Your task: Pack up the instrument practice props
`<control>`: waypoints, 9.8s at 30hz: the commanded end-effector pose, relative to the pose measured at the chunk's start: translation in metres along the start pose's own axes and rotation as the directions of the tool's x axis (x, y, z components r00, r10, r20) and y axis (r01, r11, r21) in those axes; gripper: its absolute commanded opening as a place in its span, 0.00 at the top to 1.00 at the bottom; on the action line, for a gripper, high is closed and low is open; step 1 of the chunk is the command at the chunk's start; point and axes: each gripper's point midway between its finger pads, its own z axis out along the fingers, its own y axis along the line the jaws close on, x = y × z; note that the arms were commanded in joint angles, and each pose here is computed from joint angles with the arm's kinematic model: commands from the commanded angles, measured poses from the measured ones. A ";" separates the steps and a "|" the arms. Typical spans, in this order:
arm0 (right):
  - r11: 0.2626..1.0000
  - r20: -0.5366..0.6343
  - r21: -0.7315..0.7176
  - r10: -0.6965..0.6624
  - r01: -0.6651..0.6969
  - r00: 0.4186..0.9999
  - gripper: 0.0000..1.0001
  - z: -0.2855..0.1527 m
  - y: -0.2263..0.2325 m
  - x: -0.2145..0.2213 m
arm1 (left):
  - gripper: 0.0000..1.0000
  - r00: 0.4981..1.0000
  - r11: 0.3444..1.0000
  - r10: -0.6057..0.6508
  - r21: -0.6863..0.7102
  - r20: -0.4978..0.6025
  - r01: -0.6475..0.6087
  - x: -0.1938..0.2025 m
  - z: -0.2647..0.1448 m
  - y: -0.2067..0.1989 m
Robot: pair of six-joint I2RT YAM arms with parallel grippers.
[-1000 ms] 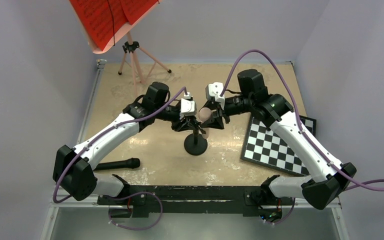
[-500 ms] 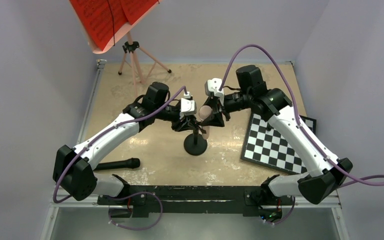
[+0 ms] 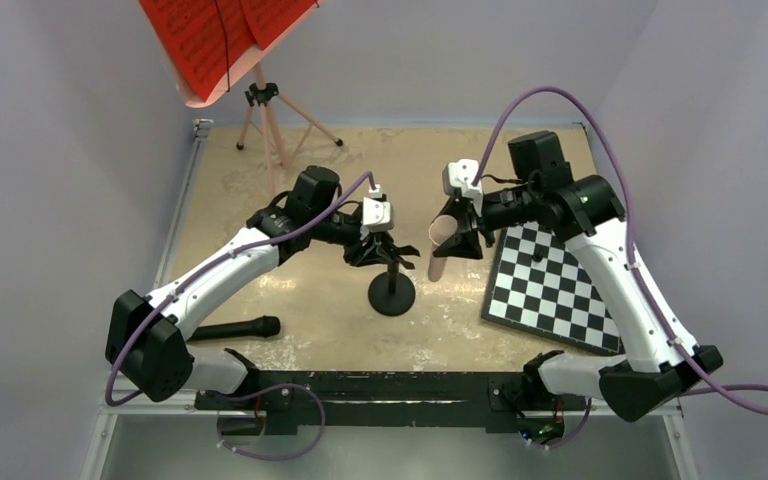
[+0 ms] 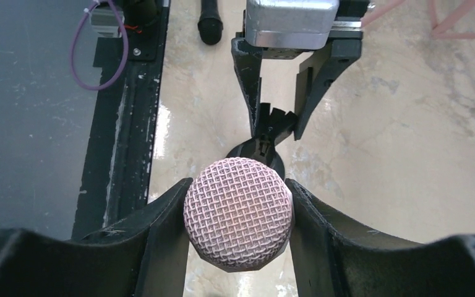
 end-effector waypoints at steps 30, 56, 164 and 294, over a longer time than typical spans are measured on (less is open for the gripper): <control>0.996 0.062 0.094 -0.014 0.008 0.998 1.00 -0.037 0.013 -0.027 | 0.01 1.000 0.996 0.014 -0.093 0.028 -0.011 -0.009 -0.015 0.002; 0.882 0.543 0.345 0.091 -0.321 0.834 1.00 -0.101 -0.057 -0.178 | 0.10 0.918 0.967 0.049 -0.249 0.393 0.055 -0.227 -0.112 -0.004; 0.868 0.292 0.335 0.275 -0.367 0.916 0.01 -0.082 -0.024 -0.043 | 1.00 0.678 0.995 0.085 0.099 -0.730 -0.018 0.317 -0.228 -0.036; 0.841 0.257 0.280 0.399 -0.463 0.880 0.01 -0.062 -0.038 -0.013 | 0.12 0.954 0.951 0.297 -0.074 -0.047 -0.300 -0.015 -0.103 -0.013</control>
